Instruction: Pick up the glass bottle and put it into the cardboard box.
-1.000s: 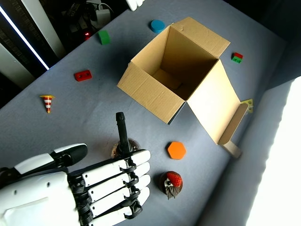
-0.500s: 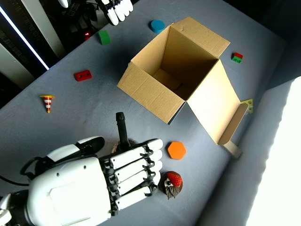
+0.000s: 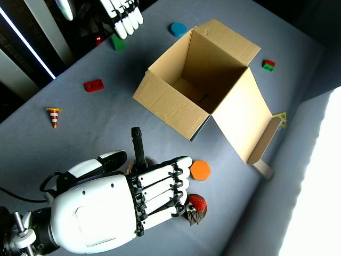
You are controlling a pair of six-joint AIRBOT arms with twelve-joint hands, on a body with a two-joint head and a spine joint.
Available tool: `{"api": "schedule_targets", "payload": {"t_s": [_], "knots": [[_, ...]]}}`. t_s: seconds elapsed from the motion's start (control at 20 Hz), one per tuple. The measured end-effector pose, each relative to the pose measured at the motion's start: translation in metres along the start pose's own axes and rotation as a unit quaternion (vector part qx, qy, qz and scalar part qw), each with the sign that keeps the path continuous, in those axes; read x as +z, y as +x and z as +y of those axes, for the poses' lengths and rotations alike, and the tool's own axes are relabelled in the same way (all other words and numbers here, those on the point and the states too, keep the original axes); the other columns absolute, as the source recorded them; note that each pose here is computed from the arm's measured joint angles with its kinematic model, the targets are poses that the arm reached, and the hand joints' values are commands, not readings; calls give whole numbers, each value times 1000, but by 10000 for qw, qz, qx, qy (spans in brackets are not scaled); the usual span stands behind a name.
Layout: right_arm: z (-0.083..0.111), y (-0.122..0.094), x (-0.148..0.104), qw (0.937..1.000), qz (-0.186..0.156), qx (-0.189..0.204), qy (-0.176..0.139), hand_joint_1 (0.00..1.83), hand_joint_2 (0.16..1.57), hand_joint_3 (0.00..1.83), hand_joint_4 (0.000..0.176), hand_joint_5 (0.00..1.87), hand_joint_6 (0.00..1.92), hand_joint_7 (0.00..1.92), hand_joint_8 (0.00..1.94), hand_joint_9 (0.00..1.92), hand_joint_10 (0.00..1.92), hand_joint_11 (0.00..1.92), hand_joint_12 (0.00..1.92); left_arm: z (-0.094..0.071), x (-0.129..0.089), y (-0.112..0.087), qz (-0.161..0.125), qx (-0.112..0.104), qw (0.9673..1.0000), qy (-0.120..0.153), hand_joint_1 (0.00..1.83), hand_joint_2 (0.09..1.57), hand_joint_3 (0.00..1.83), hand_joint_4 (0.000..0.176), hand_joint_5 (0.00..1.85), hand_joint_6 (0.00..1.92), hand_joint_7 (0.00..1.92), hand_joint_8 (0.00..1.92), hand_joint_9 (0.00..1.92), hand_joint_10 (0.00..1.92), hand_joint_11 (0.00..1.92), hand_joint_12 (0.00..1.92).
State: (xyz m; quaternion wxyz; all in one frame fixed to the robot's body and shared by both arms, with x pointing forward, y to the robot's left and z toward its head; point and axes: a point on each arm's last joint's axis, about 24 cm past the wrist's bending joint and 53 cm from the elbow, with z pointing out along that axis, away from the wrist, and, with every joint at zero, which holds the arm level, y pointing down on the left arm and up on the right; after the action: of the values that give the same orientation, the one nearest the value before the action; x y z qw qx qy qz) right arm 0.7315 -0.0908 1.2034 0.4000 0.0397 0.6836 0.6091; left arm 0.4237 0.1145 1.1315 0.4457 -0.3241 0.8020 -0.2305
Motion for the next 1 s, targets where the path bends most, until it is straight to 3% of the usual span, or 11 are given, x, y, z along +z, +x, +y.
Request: {"api": "schedule_targets", "payload": {"t_s": [0.05, 0.2, 0.4, 0.6, 0.75, 0.85, 0.95, 1.0], "knots": [[-1, 0, 0, 10000, -9, 4, 13, 1109, 1005, 0, 0, 163, 1, 271, 4, 280, 22, 0, 679, -4, 1, 6, 88, 50, 9999, 108, 233, 1296, 8, 0, 61, 11, 47, 3, 15, 2, 0, 0], [-1, -1, 0, 10000, -9, -38, 25, 1108, 1006, 0, 0, 195, 14, 279, 7, 273, 19, 0, 677, 0, 2, 18, 296, 206, 9993, 88, 232, 1298, 9, 0, 56, 8, 44, 1, 12, 1, 0, 0], [-2, 2, 1, 9999, 35, -113, 30, 1121, 1008, 0, 0, 167, 1, 265, 0, 266, 15, 0, 677, 1, 8, 14, 214, 568, 9981, 65, 232, 1297, 8, 0, 55, 7, 45, 2, 13, 1, 0, 0], [-5, 3, 0, 9999, 25, -89, 59, 1107, 997, 0, 0, 197, 13, 278, 3, 291, 24, 0, 737, 1, 16, 15, 206, 982, 9949, 61, 232, 1299, 7, 0, 72, 14, 57, 6, 32, 9, 0, 0], [-5, 3, 0, 9999, 18, -85, 73, 1110, 997, 0, 0, 199, 13, 277, 3, 290, 23, 0, 742, 3, 24, 11, 87, 1031, 9946, 6, 232, 1298, 7, 0, 73, 14, 58, 6, 34, 10, 0, 0], [-6, 3, 0, 9999, 28, -105, 90, 1123, 999, 0, 0, 206, 14, 274, 1, 291, 23, 0, 767, 4, 29, 8, 34, 901, 9959, -30, 232, 1299, 7, 0, 74, 14, 59, 6, 35, 10, 0, 0], [-9, 5, -1, 9998, 49, -122, 134, 1113, 1016, 4, 0, 239, 20, 295, 6, 298, 23, 0, 880, 7, 33, 6, -16, 896, 9959, -89, 232, 1298, 6, 0, 74, 13, 63, 7, 39, 11, 0, 0], [-10, 5, -1, 9998, 47, -130, 150, 1067, 1097, 28, 0, 390, 64, 525, 51, 441, 87, 0, 1151, 8, 36, 6, -28, 892, 9959, -122, 232, 1299, 6, 0, 53, 4, 41, 1, 14, 1, 0, 0]]}}
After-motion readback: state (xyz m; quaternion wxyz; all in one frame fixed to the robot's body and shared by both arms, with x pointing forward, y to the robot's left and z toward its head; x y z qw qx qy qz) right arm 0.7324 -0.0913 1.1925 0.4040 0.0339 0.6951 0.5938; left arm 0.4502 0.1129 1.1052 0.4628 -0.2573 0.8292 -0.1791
